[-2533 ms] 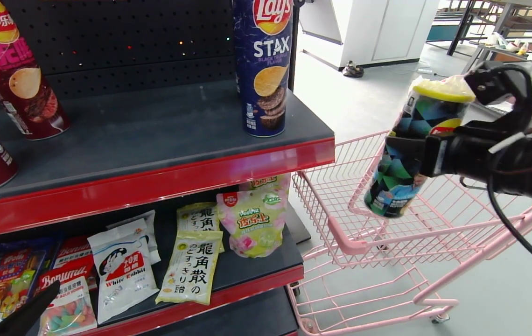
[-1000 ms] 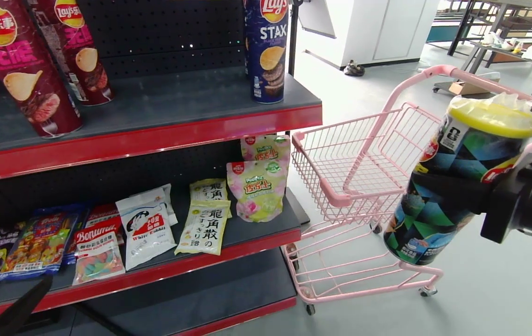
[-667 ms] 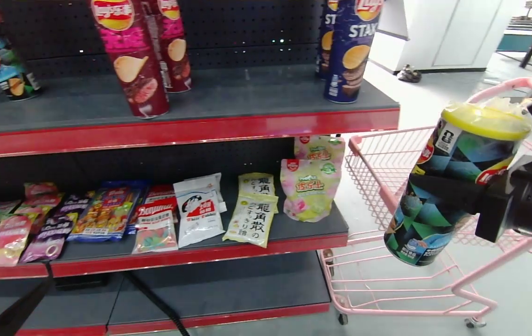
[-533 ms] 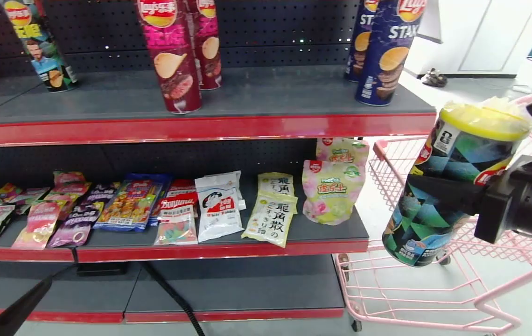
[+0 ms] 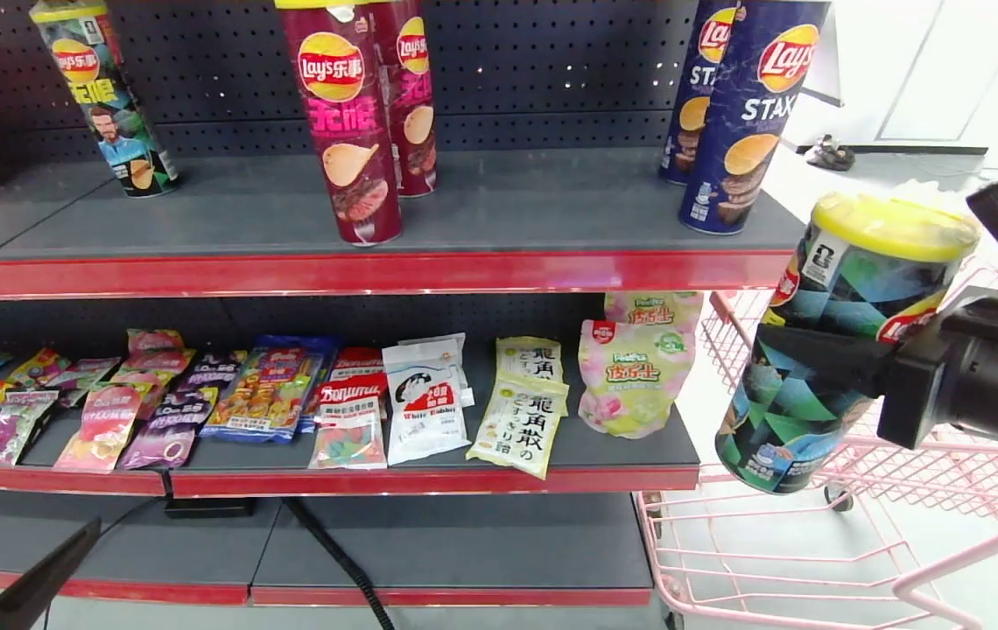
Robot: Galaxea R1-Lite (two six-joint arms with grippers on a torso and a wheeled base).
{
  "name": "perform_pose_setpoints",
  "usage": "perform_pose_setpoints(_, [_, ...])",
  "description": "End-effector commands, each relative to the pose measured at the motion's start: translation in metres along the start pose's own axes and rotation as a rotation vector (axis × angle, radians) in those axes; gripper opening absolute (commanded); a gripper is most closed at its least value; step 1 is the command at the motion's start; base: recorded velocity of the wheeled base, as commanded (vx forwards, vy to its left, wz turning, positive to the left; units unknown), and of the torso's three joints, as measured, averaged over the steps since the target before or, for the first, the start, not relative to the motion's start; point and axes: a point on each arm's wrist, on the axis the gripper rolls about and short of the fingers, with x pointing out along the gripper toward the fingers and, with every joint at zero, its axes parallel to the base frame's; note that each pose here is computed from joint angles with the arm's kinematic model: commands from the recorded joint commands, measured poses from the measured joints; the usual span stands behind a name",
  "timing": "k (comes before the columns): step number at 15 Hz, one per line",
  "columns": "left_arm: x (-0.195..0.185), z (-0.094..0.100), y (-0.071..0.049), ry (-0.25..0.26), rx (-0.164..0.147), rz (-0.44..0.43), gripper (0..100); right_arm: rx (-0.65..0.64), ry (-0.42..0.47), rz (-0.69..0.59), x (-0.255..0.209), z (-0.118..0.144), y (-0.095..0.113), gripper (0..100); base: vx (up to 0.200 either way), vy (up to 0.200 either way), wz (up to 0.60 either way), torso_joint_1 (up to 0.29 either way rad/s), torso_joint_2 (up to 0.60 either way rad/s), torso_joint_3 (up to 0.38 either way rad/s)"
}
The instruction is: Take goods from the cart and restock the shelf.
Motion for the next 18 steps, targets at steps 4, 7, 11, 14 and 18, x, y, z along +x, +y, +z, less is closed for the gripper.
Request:
perform_pose_setpoints(4, [0.002, 0.0, 0.0, 0.007, -0.002, -0.002, 100, -0.002, -0.009, 0.003, 0.004, 0.005, 0.0, 0, 0.0, 0.0, 0.0, 0.161, -0.52, -0.365])
perform_pose_setpoints(7, [0.002, 0.0, 0.0, 0.007, -0.002, -0.002, 100, -0.003, -0.013, 0.007, 0.004, 0.006, 0.0, 0, 0.0, 0.0, 0.0, 0.188, -0.57, -0.375])
perform_pose_setpoints(11, [0.002, 0.001, 0.0, 0.007, -0.002, -0.002, 100, -0.013, -0.026, 0.046, 0.003, 0.008, 0.002, 0, 0.0, 0.0, 0.0, 0.217, -0.59, -0.367])
perform_pose_setpoints(14, [0.003, 0.002, 0.0, 0.009, -0.002, -0.004, 100, -0.019, -0.019, 0.049, 0.002, 0.005, 0.002, 0, 0.0, 0.0, 0.0, 0.175, -0.42, -0.259])
perform_pose_setpoints(18, [0.003, 0.0, 0.0, 0.012, -0.004, -0.01, 100, -0.035, -0.007, 0.08, -0.008, -0.006, 0.004, 0, 0.0, 0.1, 0.0, 0.041, -0.1, -0.061])
